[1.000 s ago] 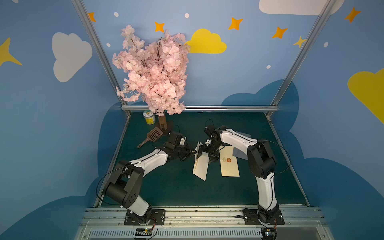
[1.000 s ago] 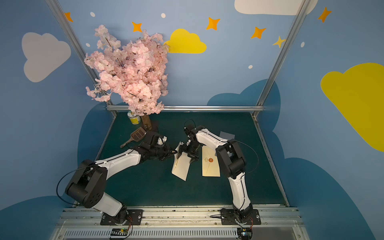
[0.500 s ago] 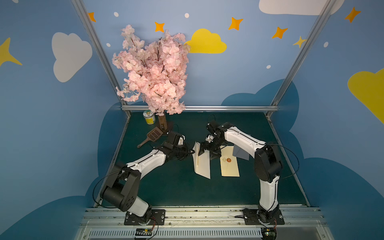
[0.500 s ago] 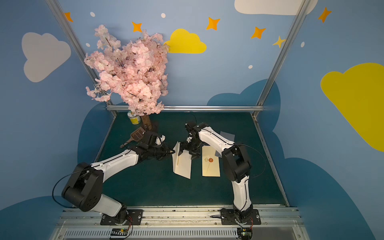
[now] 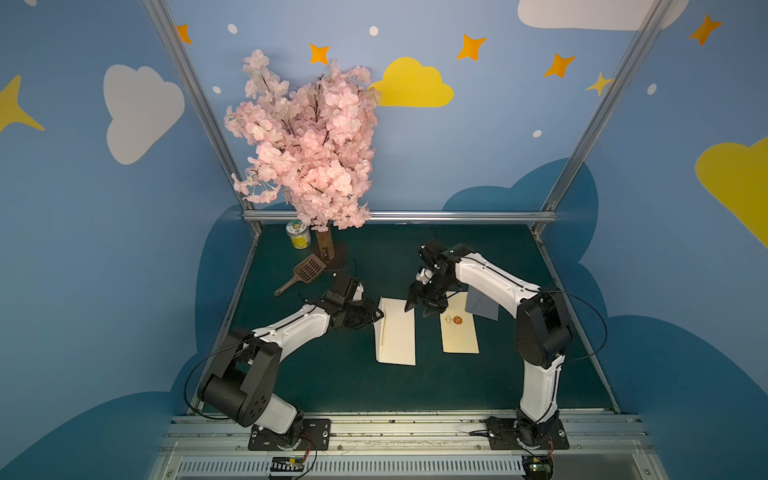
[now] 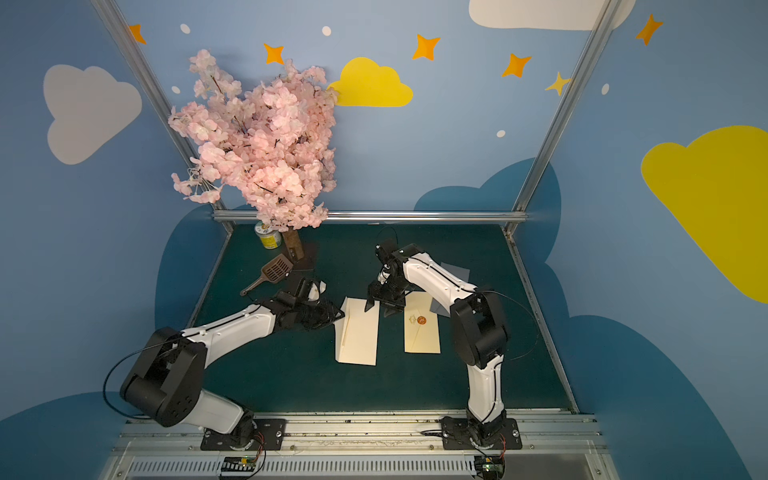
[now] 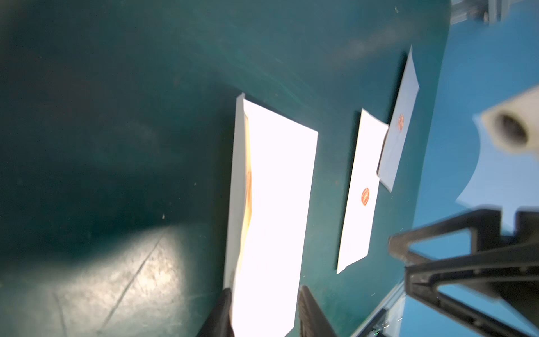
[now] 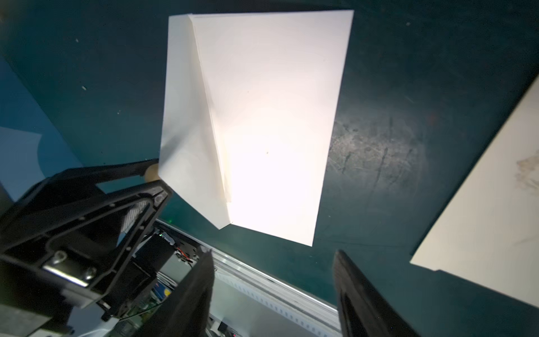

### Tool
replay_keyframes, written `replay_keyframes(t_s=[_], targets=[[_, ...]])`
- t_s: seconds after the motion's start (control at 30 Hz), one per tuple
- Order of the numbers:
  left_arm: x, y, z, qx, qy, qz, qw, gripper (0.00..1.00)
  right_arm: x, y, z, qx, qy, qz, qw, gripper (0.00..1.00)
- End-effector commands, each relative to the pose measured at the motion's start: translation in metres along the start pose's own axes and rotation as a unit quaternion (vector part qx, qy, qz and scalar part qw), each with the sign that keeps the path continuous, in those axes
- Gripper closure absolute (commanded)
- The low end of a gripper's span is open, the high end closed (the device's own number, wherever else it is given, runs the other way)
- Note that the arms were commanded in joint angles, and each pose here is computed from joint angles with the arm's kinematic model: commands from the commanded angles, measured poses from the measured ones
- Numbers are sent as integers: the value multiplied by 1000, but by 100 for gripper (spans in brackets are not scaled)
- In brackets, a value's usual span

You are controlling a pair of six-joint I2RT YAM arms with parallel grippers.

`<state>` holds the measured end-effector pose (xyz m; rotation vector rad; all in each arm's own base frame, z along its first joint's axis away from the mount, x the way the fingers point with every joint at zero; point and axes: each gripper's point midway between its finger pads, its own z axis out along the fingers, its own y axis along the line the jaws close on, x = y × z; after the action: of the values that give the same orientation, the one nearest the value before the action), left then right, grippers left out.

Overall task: Fold the letter paper in half and place it into the envelope
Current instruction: Place the envelope at the center of the board, then fold the envelope flap on the envelope.

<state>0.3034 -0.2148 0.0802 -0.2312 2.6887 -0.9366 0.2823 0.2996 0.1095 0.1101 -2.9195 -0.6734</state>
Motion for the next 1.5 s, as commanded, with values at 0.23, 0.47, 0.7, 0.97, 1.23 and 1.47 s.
replay_keyframes(t_s=[0.23, 0.47, 0.7, 0.97, 1.23, 1.47], targets=[[-17, 25, -42, -91, -17, 29, 995, 22, -9, -10, 30, 19, 39, 6, 999, 100], [-10, 57, -52, -119, -7, 5, 993, 25, -18, -16, 51, 34, 58, 10, 998, 100], [5, 79, -42, -128, 20, -6, 992, 43, -27, -26, 74, 54, 79, 13, 995, 100], [9, 74, -21, -91, 50, -18, 994, 97, -27, -42, 88, 89, 102, 17, 991, 100], [6, 50, 9, -71, 84, -2, 994, 97, -25, -46, 93, 94, 115, 23, 989, 100], [9, 6, 31, -38, 97, 28, 994, 97, -26, -44, 91, 86, 114, 27, 989, 100]])
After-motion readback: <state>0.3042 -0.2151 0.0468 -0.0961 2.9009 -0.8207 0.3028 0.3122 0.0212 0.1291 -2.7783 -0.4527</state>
